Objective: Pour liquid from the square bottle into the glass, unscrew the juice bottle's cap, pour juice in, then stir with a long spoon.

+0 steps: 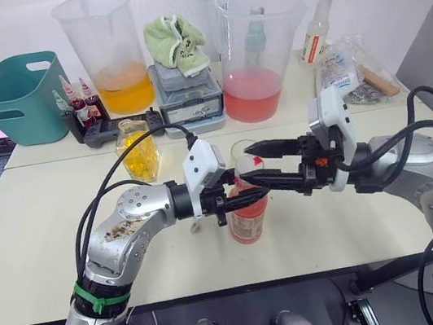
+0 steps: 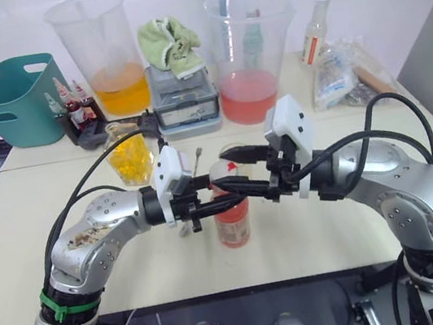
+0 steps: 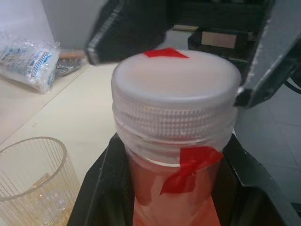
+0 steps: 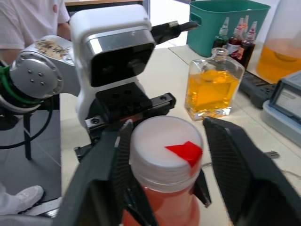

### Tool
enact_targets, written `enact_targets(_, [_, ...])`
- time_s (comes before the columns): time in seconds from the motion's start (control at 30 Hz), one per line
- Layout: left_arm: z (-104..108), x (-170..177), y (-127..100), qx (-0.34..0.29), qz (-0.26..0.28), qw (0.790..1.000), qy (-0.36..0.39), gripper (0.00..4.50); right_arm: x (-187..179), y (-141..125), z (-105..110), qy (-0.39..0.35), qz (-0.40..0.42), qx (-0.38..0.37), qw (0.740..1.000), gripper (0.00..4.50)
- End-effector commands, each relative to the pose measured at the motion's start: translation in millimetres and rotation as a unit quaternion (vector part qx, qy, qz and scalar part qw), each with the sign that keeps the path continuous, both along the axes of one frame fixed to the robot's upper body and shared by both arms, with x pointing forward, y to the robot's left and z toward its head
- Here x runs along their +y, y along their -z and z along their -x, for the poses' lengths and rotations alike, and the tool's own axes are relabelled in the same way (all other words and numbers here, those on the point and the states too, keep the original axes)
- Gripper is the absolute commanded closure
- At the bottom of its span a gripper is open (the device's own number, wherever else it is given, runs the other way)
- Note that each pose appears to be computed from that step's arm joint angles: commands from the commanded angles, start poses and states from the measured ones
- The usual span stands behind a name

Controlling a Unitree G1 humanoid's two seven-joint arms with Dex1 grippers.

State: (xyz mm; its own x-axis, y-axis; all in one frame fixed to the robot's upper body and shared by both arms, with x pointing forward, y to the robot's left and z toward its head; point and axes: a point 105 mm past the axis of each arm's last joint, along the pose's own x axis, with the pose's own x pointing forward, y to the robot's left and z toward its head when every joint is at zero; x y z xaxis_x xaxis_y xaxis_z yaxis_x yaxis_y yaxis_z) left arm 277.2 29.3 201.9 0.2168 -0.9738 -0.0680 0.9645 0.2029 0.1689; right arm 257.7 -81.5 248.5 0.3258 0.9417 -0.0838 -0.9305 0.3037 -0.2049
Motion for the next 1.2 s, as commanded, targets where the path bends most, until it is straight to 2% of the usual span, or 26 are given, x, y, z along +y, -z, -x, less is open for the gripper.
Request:
enact_targets(0.03, [4.8,-2.2,8.3,0.016,-0.012,1.000,0.011,2.94,0.7,3.7,1.8,-0.030,0.025,-0.003,0.999,2.88])
enact_targets(0.13, [3.6,-2.0,8.3,0.016,-0.013,1.000,0.008,2.94,-0.6,5.8,-3.8,-0.055,0.045,-0.006,0.997,2.88])
enact_targets(0.33, [3.2,0.5,9.5,0.014,-0.015,1.000,0.000,2.94,2.4,-0.8,-14.2,-0.186,0.090,-0.033,0.978,2.88])
enact_targets(0.43, [4.8,0.1,10.2,0.016,-0.015,1.000,-0.001,2.94,0.7,-7.4,-30.1,-0.244,0.112,-0.052,0.962,2.88])
enact_targets(0.53, [5.7,0.2,9.8,0.016,-0.014,1.000,-0.004,2.94,3.5,-23.1,-42.8,-0.274,0.113,-0.057,0.953,2.88])
enact_targets(0.63, [6.0,1.0,9.9,0.015,-0.014,1.000,-0.007,2.94,5.6,-35.6,-45.5,-0.284,0.114,-0.052,0.951,2.88])
enact_targets(0.7, [5.3,1.1,9.6,0.015,-0.013,1.000,-0.010,2.94,3.8,-46.4,-42.9,-0.285,0.109,-0.047,0.951,1.83])
enact_targets(0.87, [5.6,-0.1,9.9,0.012,-0.013,1.000,-0.010,2.94,-13.8,-48.4,-39.5,-0.236,0.090,-0.065,0.965,0.20])
enact_targets(1.03, [5.7,-0.2,11.1,0.012,-0.014,1.000,-0.007,2.94,-20.8,-45.6,-22.7,-0.167,0.047,-0.062,0.983,0.20])
enact_targets(1.2, [5.3,-1.3,11.9,0.012,-0.015,1.000,-0.001,2.94,-7.4,-29.6,-3.7,-0.100,0.019,-0.048,0.994,0.20])
